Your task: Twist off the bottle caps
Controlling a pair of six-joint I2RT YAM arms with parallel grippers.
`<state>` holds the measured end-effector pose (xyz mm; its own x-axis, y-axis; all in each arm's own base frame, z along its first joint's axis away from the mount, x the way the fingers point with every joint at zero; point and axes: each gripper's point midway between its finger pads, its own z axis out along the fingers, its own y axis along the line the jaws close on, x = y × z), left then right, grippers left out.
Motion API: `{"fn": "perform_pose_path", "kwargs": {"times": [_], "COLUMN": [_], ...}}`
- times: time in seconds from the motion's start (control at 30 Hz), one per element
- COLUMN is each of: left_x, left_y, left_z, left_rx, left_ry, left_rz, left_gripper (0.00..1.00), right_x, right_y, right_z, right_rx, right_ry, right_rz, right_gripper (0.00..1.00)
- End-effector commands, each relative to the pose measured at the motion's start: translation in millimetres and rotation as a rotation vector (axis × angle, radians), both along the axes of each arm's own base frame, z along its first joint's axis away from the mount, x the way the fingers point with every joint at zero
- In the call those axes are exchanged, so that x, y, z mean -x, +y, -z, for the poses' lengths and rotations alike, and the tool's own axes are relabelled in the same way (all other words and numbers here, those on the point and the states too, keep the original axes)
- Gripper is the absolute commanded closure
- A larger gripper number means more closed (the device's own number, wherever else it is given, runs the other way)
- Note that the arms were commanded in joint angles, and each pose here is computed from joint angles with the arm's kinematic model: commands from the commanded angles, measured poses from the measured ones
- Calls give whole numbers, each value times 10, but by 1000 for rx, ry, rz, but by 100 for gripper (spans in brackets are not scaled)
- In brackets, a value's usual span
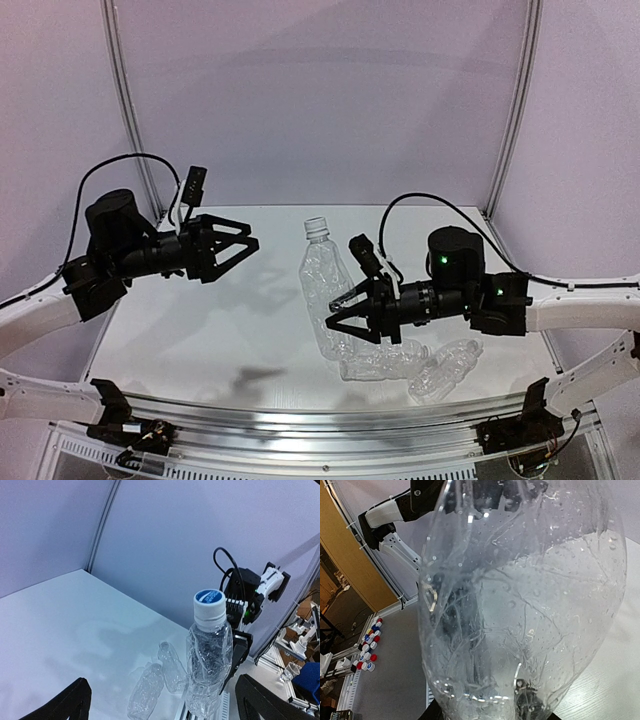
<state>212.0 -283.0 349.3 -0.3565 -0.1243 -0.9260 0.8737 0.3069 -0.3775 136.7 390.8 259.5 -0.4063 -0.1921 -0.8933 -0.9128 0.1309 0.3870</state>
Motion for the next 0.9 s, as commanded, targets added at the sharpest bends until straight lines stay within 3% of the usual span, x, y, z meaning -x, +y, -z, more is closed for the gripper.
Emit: {"fn": "perform_pose_path", "kwargs": {"times": [0.0, 0.3, 0.87], "left_x": [75, 213, 236], "left_y": [-132, -328, -638], "left_z": [276, 376, 459], "left_rx": [-128, -188, -213], "left_ry": [12, 16, 9], "left_rz": [37, 120, 204], "left_gripper": [1, 1, 1], "right_x": [99, 24, 28], "right_y": [-48, -114, 31], "right_z": [22, 65, 121], "right_rx": [-4, -51, -70], "right_ry": [-19, -46, -163], "right_rz": [21, 130, 75], "right_gripper": [70, 69, 69]}}
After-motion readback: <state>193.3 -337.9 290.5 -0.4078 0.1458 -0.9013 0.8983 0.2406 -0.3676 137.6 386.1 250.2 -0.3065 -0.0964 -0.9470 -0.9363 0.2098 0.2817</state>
